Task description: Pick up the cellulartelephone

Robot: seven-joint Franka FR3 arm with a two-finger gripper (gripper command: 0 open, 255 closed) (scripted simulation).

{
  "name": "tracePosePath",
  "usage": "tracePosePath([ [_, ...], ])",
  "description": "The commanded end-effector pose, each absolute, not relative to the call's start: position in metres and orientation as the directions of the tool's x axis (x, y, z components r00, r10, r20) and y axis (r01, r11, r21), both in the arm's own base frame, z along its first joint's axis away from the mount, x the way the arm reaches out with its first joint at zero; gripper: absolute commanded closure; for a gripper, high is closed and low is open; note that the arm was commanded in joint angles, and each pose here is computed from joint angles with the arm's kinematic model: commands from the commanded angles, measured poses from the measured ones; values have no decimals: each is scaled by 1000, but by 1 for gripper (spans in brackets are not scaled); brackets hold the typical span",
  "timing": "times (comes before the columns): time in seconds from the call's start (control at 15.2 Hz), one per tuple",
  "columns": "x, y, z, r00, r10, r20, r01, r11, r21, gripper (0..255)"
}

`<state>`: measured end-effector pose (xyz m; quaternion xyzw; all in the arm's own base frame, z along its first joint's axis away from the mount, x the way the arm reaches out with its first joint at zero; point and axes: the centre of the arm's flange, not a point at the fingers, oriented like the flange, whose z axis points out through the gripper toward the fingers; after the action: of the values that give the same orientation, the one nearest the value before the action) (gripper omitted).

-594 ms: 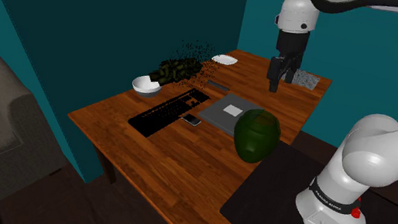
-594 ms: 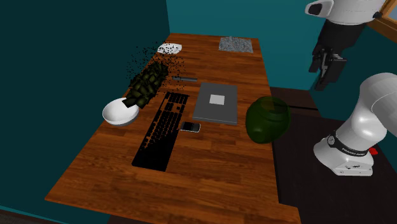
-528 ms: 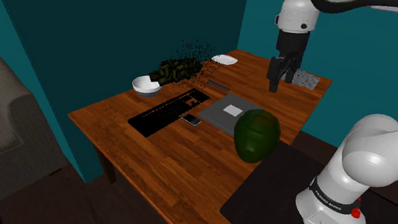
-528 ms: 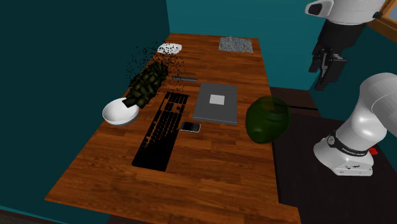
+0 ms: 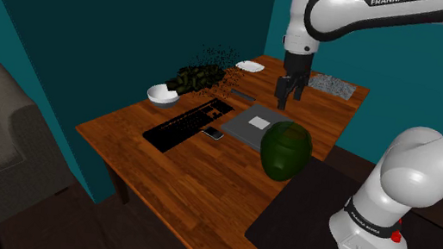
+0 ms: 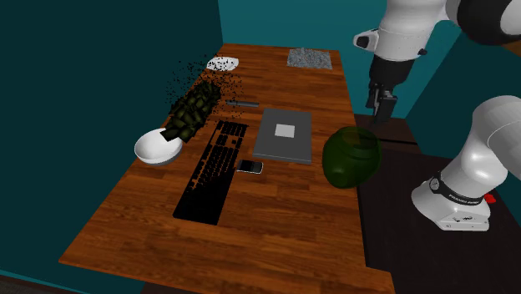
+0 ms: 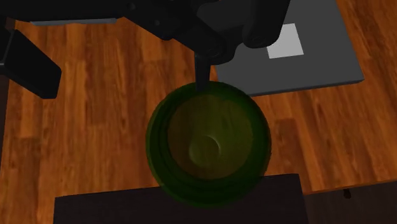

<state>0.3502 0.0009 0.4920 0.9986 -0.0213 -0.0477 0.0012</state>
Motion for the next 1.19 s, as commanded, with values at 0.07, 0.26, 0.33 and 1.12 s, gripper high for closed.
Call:
tracePosePath([
  [0.07, 378, -6, 465, 996, -23, -88, -23, -1000, -1, 0],
  [0.26, 406, -14, 438, 997, -3, -83, -4, -1000, -7, 0],
  [0.33, 415, -16, 429, 997, 3, -82, 2, -1000, -9, 0],
  [1.12, 529, -37, 324, 995, 79, -61, 78, -997, -31, 0],
])
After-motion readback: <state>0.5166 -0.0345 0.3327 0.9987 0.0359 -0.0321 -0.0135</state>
